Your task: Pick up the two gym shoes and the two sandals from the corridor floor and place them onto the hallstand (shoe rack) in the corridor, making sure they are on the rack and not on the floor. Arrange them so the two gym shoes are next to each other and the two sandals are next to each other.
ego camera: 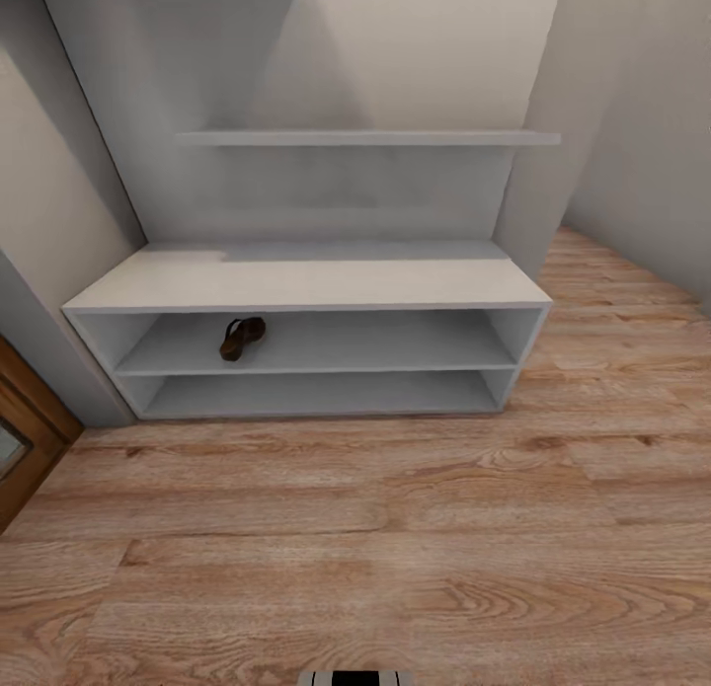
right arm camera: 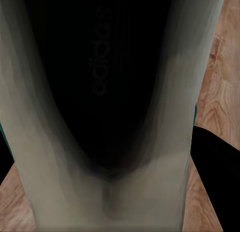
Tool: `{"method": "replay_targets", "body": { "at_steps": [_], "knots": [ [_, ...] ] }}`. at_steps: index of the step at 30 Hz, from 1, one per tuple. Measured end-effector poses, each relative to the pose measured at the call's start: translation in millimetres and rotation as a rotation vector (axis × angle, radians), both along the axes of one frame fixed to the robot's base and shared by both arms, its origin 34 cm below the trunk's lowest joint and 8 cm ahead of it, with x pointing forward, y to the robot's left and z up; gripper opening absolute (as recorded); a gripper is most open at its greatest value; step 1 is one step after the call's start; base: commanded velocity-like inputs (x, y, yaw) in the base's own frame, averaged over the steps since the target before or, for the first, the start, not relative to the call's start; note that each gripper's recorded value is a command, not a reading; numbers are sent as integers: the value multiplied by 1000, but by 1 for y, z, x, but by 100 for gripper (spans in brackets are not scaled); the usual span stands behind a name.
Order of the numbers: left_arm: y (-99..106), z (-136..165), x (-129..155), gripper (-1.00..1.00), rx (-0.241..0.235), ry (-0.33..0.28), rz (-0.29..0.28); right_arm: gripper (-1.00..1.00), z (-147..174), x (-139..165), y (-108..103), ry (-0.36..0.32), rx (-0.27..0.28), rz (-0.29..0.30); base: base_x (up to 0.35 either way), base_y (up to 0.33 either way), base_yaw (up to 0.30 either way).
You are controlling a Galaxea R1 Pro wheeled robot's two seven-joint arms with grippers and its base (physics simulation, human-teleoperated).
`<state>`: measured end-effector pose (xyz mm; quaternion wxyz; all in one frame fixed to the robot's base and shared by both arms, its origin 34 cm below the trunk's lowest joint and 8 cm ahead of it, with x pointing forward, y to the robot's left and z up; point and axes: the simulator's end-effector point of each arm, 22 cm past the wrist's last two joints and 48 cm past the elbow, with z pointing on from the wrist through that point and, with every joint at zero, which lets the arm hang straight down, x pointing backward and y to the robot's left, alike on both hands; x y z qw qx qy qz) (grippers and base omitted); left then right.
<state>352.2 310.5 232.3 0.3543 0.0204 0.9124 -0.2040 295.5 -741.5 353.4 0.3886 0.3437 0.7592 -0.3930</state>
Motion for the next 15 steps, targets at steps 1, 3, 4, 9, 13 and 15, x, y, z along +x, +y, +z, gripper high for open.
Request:
{"method": "replay_targets", "body": {
  "at_steps": [1,3,4,9,13,15],
  "knots": [
    [0,0,0,100,1,1,-1,-100,-1,0,0,1,1,0,-2,0,0],
    [1,0,0,100,2,0,-1,-100,-3,0,2,6,5,3,0,0,0],
    [2,0,0,100,3,0,-1,-100,-9,2,10,26,12,29,0,0,0],
    [2,0,0,100,3,0,-4,-100,-37,9,47,73,57,93,0,0,0],
    [-2,0,-2,100,-2,1,-14,-100,-62,16,86,117,103,165,0,0,0],
    [-4,0,-2,100,-2,-2,-19,-100,-80,25,119,143,137,227,0,0,0]
  ]
}}
